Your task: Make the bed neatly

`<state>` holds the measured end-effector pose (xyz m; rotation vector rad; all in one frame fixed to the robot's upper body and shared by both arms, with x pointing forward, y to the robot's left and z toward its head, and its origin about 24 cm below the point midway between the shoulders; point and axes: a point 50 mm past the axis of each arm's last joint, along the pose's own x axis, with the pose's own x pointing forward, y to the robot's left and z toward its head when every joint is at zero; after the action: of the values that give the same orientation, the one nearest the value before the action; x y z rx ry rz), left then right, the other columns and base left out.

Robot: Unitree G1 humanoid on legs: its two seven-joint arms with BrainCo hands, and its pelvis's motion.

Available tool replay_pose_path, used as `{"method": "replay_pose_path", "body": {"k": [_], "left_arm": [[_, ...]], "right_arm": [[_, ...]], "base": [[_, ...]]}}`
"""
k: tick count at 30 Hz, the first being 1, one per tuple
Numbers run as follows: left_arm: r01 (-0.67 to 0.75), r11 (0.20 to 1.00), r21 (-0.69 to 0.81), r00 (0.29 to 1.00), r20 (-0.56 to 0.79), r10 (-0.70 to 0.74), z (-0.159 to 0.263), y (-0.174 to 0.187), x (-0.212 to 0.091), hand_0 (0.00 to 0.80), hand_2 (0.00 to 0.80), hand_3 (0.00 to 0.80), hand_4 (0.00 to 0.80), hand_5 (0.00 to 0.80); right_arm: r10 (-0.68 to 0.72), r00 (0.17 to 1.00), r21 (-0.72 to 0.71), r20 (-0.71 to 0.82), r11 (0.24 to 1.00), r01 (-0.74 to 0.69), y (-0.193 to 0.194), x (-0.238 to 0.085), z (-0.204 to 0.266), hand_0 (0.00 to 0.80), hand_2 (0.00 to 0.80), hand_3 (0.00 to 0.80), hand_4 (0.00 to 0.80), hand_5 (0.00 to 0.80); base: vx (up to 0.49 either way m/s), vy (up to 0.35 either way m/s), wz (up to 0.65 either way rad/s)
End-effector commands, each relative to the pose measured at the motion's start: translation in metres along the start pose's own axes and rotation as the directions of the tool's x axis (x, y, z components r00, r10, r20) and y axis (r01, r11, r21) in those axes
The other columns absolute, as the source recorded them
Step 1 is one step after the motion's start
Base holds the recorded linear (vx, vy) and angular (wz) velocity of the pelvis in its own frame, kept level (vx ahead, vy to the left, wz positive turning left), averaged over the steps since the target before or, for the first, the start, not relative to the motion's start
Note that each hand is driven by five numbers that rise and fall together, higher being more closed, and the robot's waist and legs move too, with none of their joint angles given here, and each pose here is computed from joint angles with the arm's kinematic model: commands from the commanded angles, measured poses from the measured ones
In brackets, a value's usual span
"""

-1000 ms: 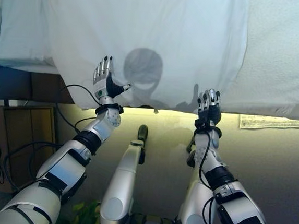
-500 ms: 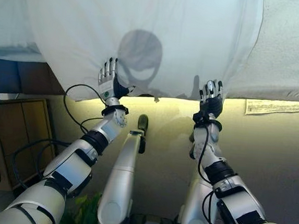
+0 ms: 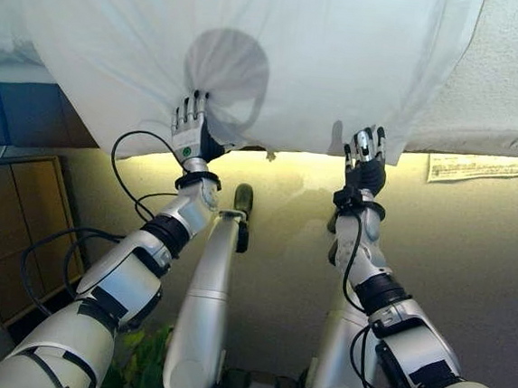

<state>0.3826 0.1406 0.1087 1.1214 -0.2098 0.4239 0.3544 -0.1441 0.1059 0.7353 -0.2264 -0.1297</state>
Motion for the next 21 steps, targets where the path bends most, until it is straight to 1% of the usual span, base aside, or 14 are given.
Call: {"method": "replay_pose_path", "body": {"k": [1,5,6,9,17,21], "left_arm": [[0.15,0.987,0.063,0.986,-0.086,-0.144,-0.02,-0.021,-0.018,0.0,0.0,0.0,0.0,0.0],[0.275,0.948,0.161,0.959,-0.114,-0.259,-0.026,-0.029,-0.021,0.0,0.0,0.0,0.0,0.0],[0.343,0.919,0.195,0.936,-0.15,-0.318,-0.03,-0.034,-0.025,0.0,0.0,0.0,0.0,0.0],[0.419,0.874,0.247,0.905,-0.195,-0.379,-0.037,-0.041,-0.032,0.0,0.0,0.0,0.0,0.0],[0.426,0.84,0.337,0.904,-0.202,-0.378,-0.039,-0.045,-0.037,0.0,0.0,0.0,0.0,0.0],[0.447,0.837,0.315,0.89,-0.253,-0.38,-0.049,-0.047,-0.043,0.0,0.0,0.0,0.0,0.0]], "right_arm": [[0.107,0.986,-0.01,0.126,0.994,-0.106,0.012,0.004,0.026,0.0,0.0,0.0,0.0,0.0],[0.124,0.985,-0.006,0.123,0.992,-0.124,0.019,0.006,0.027,0.0,0.0,0.0,0.0,0.0],[0.127,0.984,-0.006,0.125,0.992,-0.127,0.021,0.007,0.028,0.0,0.0,0.0,0.0,0.0],[0.134,0.981,-0.003,0.138,0.991,-0.135,0.025,0.009,0.032,0.0,0.0,0.0,0.0,0.0],[0.152,0.972,0.007,0.18,0.988,-0.156,0.03,0.009,0.04,0.0,0.0,0.0,0.0,0.0],[0.17,0.968,0.009,0.184,0.985,-0.175,0.033,0.009,0.042,0.0,0.0,0.0,0.0,0.0]], "base": [[-0.036,-0.021,-0.02],[-0.053,-0.03,-0.01],[-0.055,-0.032,-0.01],[-0.047,-0.031,-0.03],[-0.033,-0.038,-0.07],[-0.005,-0.007,0.01]]}}
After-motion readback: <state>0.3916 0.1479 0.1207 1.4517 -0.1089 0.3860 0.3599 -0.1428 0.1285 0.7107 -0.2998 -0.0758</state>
